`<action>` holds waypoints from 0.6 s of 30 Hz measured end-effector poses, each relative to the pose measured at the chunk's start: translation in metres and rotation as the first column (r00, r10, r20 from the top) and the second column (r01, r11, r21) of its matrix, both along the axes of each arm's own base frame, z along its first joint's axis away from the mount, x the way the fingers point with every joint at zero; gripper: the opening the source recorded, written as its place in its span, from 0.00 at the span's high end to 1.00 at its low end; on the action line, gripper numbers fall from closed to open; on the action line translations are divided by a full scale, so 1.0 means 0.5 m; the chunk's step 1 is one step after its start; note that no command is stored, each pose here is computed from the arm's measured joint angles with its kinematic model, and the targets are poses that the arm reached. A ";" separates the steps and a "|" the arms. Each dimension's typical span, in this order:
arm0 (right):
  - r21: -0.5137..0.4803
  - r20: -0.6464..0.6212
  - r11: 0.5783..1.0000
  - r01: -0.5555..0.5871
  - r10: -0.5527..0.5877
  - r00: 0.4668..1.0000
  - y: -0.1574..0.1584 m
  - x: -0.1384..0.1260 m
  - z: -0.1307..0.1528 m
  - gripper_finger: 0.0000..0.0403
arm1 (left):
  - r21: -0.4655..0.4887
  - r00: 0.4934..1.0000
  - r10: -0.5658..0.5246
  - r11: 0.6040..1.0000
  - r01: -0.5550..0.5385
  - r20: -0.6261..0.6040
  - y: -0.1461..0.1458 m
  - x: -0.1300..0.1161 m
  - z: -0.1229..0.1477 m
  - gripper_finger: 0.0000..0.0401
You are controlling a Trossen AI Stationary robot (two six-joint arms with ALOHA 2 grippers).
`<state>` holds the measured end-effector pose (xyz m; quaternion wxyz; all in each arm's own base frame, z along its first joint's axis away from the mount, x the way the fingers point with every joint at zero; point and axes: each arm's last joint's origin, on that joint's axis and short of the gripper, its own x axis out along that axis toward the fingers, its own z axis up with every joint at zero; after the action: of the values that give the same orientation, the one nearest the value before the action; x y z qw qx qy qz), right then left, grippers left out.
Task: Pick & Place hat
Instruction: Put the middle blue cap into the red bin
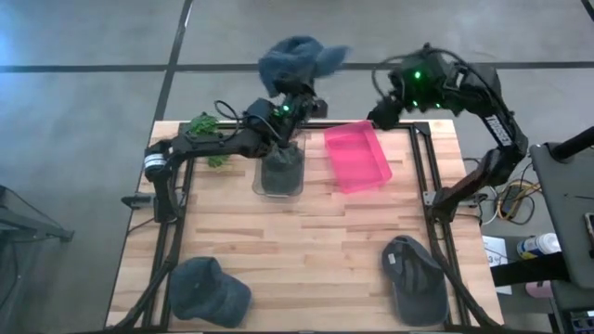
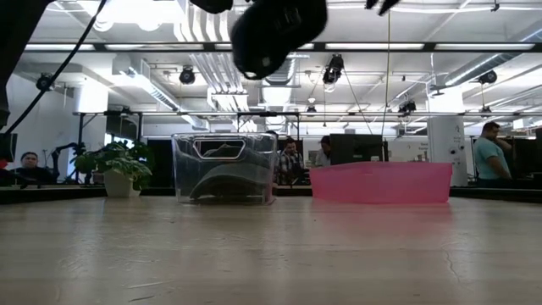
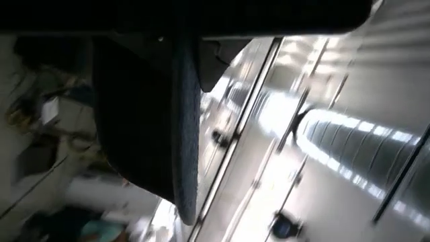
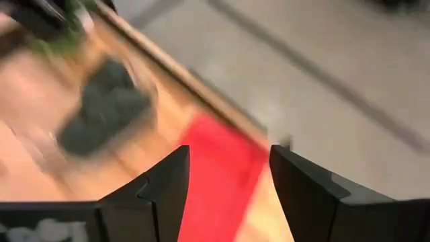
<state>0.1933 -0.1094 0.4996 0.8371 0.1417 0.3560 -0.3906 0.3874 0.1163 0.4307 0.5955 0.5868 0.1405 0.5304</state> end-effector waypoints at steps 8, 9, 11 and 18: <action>0.295 0.299 0.942 0.159 -0.249 0.921 0.037 -0.038 -0.013 0.59 | 0.012 0.975 -0.194 0.980 0.196 -0.113 -0.011 0.025 -0.034 0.98; 0.308 0.334 0.935 0.174 -0.278 0.901 0.038 -0.046 -0.014 0.61 | 0.027 0.970 -0.197 0.979 0.203 -0.146 -0.012 0.027 -0.040 0.98; 0.330 0.406 0.920 0.212 -0.341 0.848 0.036 -0.065 -0.017 0.63 | 0.060 0.962 -0.194 0.976 0.209 -0.190 -0.014 0.029 -0.048 0.98; 0.506 0.667 0.849 0.149 -0.495 0.557 0.036 -0.112 -0.039 0.68 | 0.245 0.933 -0.183 0.933 0.264 -0.310 -0.025 0.030 -0.054 0.98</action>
<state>0.1375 -0.0912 0.4802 0.7713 0.5250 -0.0040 -0.3597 0.4023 0.1037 0.4037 0.5366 0.7473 0.0783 0.3840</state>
